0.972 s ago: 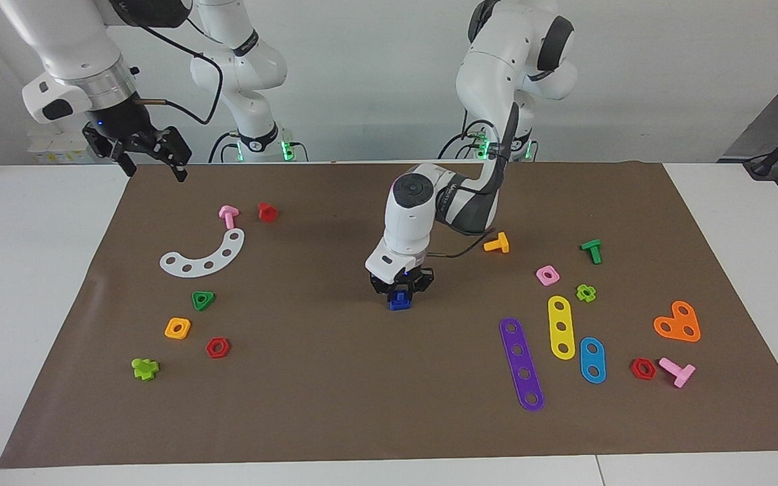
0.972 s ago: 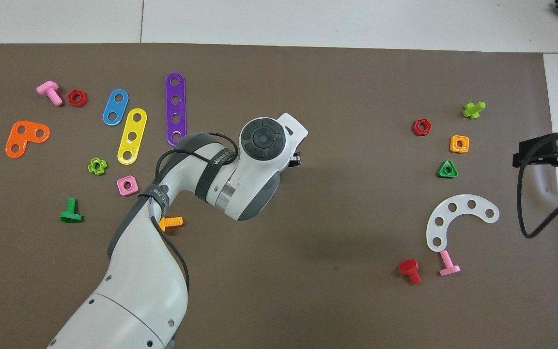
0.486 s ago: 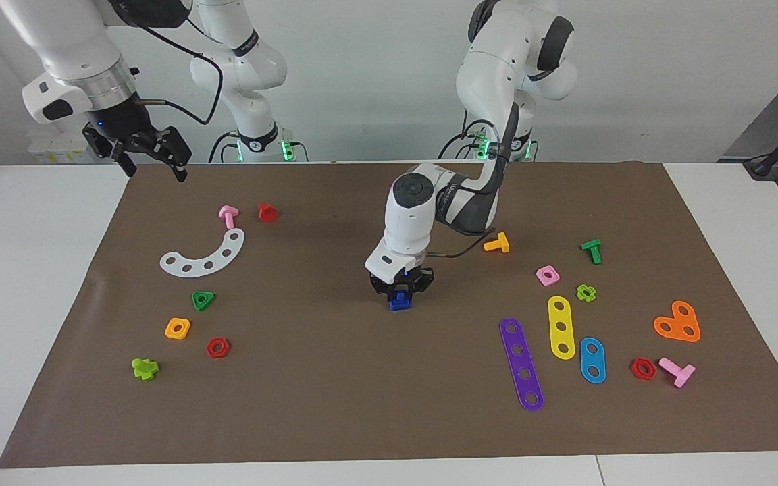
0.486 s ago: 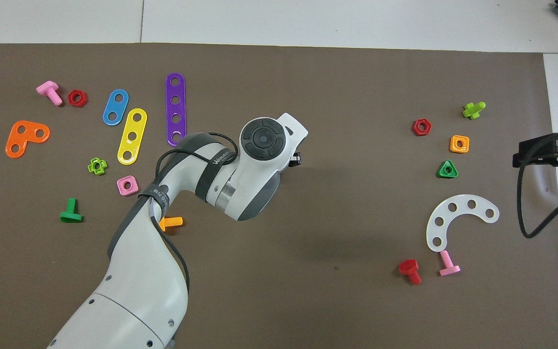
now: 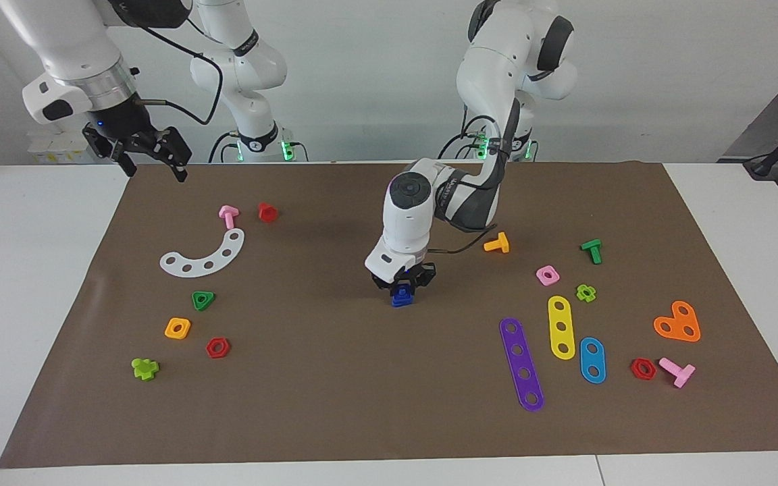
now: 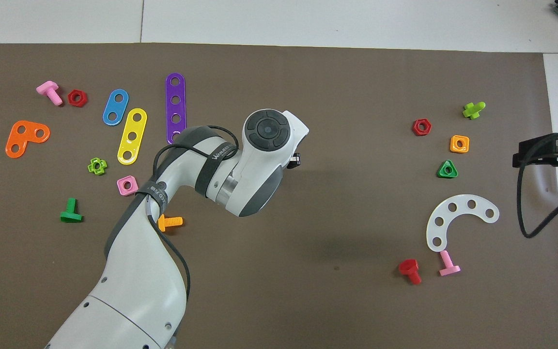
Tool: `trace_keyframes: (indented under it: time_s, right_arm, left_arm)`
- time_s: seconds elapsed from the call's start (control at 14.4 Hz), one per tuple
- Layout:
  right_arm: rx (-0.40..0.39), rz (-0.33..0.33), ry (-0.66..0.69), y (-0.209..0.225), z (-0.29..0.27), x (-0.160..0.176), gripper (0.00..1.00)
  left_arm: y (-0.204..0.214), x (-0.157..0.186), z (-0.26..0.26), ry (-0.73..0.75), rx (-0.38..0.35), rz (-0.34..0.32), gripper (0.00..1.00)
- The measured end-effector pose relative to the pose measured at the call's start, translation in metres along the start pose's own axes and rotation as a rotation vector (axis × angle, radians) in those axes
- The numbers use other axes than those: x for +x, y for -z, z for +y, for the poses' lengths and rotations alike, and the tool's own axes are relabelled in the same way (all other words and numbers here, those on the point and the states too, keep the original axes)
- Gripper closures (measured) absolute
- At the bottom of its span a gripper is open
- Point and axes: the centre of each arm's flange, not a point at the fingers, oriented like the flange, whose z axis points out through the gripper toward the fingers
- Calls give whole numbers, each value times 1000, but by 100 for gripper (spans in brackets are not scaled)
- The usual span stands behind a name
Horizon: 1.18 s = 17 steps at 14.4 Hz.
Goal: Unscrew and place screws in storage area
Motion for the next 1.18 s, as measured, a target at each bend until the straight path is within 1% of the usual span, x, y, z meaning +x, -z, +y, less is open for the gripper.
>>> trace_keyframes:
  time_s: [0.28, 0.49, 0.56, 0.69, 0.76, 0.9, 1.04, 1.18]
  right_arm:
    - [0, 0, 0, 0, 0, 0, 0]
    - [0, 0, 0, 0, 0, 0, 0]
    - [0, 0, 0, 0, 0, 0, 0]
    - [0, 0, 0, 0, 0, 0, 0]
    - [1, 3, 0, 0, 0, 0, 0]
    - [4, 23, 7, 1, -4, 2, 0]
    - [7, 42, 25, -2, -26, 4, 0]
    - [11, 61, 46, -12, -59, 8, 0]
  left_arm:
    - [14, 7, -2, 25, -7, -10, 53]
    - [42, 28, -24, 82, -3, -36, 53]
    - [48, 39, -39, 108, -3, -37, 53]
    - [65, 62, -74, 149, -17, -17, 53]
    - [74, 70, -93, 149, -21, -14, 53]
    - [83, 81, -136, 124, -15, -29, 53]
    - [76, 84, -180, 67, -6, -59, 53]
    - [60, 80, -220, 16, -2, -92, 53]
